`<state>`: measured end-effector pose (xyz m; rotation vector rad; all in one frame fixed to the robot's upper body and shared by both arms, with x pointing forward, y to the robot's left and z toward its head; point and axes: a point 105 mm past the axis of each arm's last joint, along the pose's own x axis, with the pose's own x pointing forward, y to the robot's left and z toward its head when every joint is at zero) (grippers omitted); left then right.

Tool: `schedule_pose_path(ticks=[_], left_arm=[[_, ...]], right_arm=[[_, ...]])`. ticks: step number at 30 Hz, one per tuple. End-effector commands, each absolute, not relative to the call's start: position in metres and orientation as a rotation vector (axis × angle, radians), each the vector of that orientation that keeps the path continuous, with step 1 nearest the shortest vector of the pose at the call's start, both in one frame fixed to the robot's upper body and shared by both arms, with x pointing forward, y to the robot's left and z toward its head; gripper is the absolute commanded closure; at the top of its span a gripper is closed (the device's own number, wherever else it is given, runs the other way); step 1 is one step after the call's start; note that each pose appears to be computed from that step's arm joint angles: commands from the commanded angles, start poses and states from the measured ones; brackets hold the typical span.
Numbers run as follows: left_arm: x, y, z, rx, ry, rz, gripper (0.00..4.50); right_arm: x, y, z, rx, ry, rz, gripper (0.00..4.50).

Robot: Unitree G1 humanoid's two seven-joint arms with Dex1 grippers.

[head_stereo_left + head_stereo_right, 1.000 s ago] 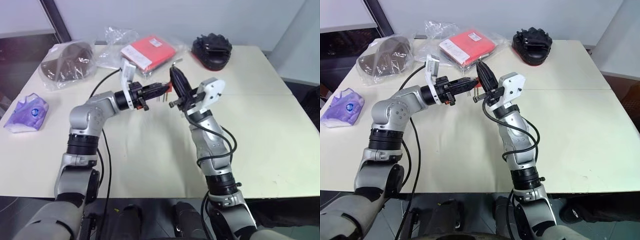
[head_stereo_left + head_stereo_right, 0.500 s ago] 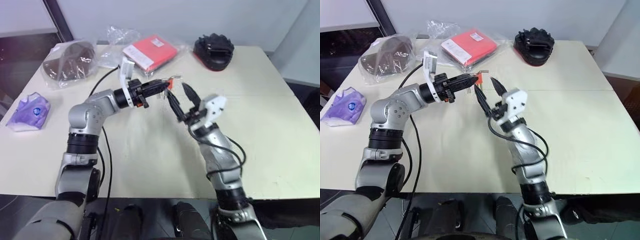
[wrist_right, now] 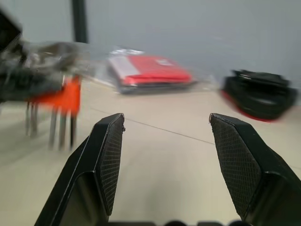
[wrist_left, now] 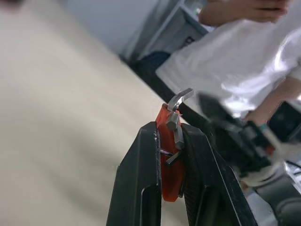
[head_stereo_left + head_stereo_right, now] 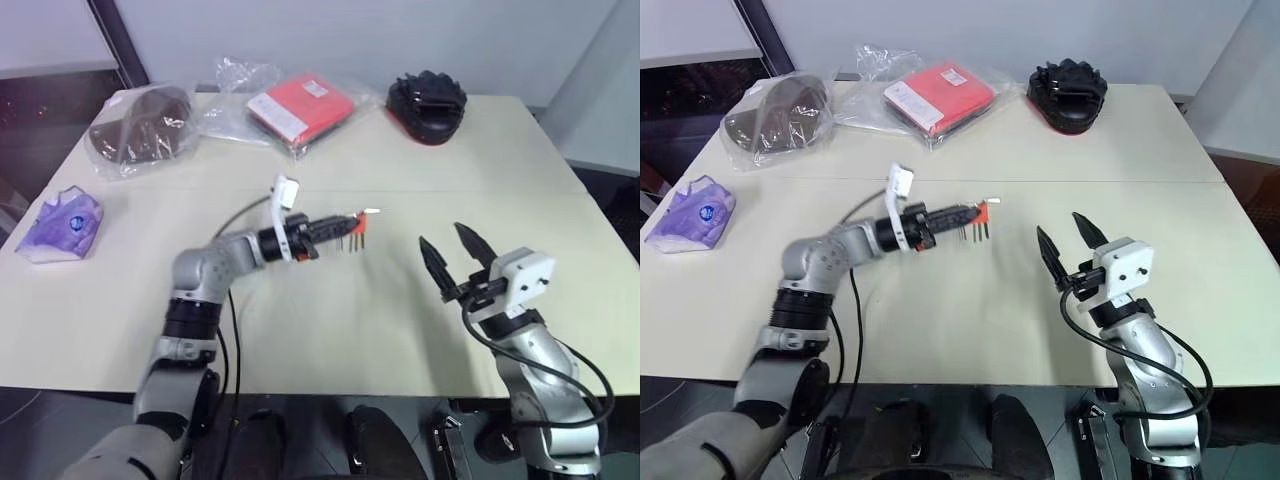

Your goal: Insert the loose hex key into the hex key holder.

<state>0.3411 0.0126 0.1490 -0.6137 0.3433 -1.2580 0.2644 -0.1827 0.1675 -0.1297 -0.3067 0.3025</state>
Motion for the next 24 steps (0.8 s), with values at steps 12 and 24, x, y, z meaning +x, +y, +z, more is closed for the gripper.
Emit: schedule_pose_path(ticks=[12, 24], left_arm=[[0.348, -0.007, 0.106, -0.664, 0.534, -1.186, 2.16], [0.356, 0.039, 0.129, -0.442, 0.35, -1.177, 0.03]], right_arm=[[0.248, -0.183, 0.178, -0.147, -0.365, 0.189, 1.45], [0.253, -0.183, 0.163, -0.143, -0.194, 0.312, 1.45]])
